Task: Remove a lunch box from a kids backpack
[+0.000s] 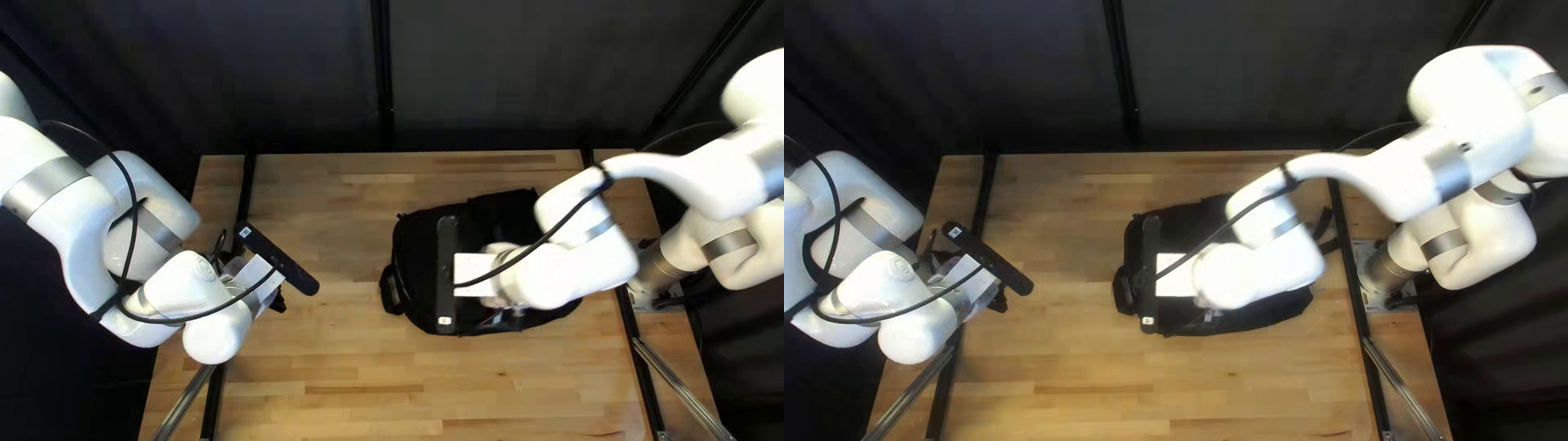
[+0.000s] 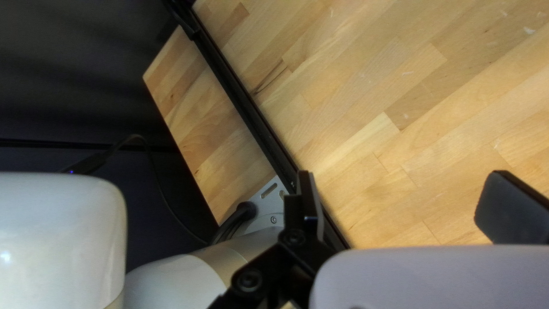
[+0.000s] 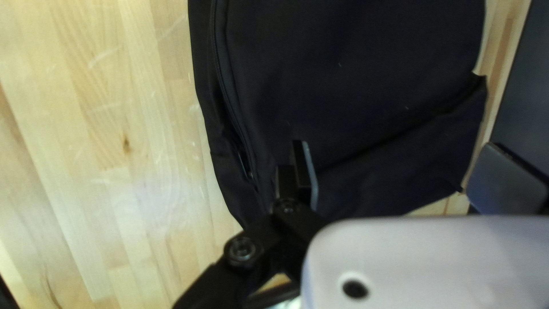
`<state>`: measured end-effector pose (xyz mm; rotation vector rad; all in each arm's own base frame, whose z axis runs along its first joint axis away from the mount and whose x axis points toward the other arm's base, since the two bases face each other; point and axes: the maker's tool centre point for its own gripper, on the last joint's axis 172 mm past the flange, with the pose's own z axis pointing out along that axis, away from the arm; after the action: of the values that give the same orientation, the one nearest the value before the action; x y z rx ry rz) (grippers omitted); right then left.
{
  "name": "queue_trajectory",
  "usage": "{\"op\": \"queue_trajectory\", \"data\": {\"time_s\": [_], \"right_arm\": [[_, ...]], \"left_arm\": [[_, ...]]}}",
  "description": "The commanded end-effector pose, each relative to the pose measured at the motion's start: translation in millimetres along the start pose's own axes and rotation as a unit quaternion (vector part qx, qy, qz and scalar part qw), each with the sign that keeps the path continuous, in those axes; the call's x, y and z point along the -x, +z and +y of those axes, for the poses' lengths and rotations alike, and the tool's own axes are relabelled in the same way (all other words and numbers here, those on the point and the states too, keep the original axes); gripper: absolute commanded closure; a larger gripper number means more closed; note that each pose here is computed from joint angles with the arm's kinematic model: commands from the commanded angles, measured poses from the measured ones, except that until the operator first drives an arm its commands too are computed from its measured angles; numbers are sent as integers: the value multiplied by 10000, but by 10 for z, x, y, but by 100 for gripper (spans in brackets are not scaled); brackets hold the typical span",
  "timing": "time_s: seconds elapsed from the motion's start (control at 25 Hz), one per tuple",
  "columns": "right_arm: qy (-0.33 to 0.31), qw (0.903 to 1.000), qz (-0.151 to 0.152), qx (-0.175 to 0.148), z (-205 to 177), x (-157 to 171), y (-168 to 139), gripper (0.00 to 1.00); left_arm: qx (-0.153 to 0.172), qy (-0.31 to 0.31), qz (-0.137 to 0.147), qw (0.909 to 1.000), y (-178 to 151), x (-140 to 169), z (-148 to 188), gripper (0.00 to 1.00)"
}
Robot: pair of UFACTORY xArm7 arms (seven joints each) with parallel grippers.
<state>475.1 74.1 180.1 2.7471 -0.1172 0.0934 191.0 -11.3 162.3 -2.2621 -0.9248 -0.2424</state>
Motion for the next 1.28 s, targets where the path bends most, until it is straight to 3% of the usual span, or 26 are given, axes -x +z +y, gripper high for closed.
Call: {"op": "queue_trajectory", "data": {"time_s": [0.04, 0.32, 0.6, 0.92, 1.28], "right_arm": [[493, 9984, -46, 276, -119, -271, 162, 0], [1367, 9890, -208, 530, -326, -688, 233, 0], [1720, 9830, -223, 596, -251, -946, 349, 0], [1760, 9824, -288, 555, -373, -919, 666, 0], [1756, 9816, -335, 667, -265, -912, 802, 0]], "left_arm": [[0, 0, 0, 10000, 0, 0, 0, 0], [0, 0, 0, 10000, 0, 0, 0, 0], [0, 0, 0, 10000, 0, 0, 0, 0], [0, 0, 0, 10000, 0, 0, 0, 0], [0, 0, 0, 10000, 0, 0, 0, 0]]}}
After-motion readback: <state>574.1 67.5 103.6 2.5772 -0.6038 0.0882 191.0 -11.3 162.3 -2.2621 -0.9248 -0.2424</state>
